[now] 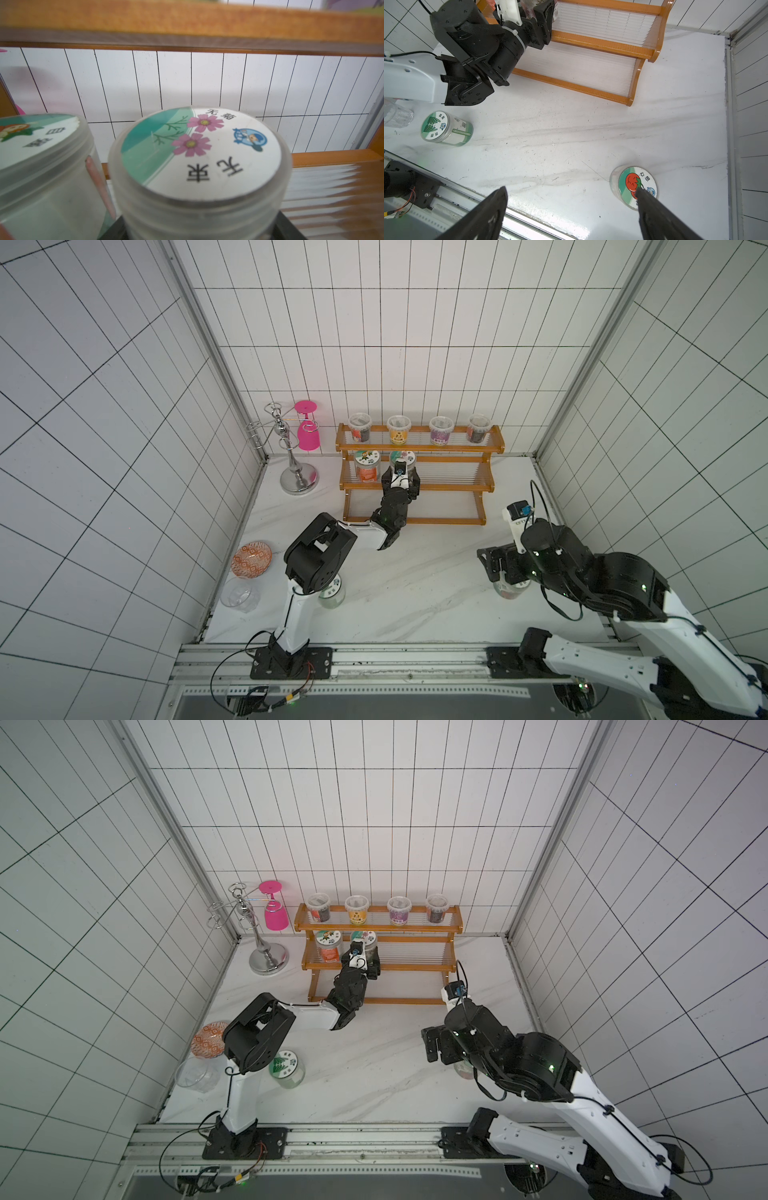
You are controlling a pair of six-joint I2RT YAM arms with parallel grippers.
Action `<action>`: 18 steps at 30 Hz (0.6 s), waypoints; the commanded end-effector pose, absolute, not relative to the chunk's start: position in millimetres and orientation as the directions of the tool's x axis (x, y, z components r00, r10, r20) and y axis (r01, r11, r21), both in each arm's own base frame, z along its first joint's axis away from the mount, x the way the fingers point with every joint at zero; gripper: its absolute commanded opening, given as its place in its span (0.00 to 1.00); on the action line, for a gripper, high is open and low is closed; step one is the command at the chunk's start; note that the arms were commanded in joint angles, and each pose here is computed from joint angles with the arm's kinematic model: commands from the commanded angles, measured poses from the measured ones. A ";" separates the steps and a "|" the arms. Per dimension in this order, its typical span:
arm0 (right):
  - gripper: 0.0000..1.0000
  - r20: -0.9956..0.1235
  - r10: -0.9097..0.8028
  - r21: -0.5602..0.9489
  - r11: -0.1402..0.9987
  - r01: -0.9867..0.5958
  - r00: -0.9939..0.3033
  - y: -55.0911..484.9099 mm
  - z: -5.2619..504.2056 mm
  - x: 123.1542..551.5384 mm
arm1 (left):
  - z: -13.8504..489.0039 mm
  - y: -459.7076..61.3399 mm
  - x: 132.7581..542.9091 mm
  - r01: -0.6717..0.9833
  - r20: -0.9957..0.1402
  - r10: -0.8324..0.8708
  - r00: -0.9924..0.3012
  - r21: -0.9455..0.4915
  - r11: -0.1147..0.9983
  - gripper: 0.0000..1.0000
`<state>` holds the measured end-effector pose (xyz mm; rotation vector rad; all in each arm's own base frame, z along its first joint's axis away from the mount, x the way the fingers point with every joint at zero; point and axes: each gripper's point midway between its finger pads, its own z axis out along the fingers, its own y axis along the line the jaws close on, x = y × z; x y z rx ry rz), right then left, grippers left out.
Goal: Place the seed container on the shelf
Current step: Place the seed jar on the shelf.
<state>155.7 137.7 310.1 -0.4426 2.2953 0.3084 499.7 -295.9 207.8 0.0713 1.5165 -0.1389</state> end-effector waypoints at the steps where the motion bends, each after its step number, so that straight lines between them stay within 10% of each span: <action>1: 0.99 -0.726 -0.206 0.085 0.919 -0.384 -0.656 134.1 305.4 156.7 | 200.5 -297.8 507.1 0.135 -0.998 -0.039 0.039 -0.033 0.990 0.76; 7: 0.99 -0.730 -0.206 0.083 0.920 -0.384 -0.652 133.1 306.4 156.8 | 206.5 -294.3 502.4 0.119 -0.998 -0.033 0.052 -0.026 0.993 0.98; 18: 0.99 -0.727 -0.213 0.080 0.918 -0.388 -0.653 133.6 305.2 156.6 | 230.5 -290.1 471.2 0.134 -0.995 -0.025 0.094 -0.012 0.991 0.99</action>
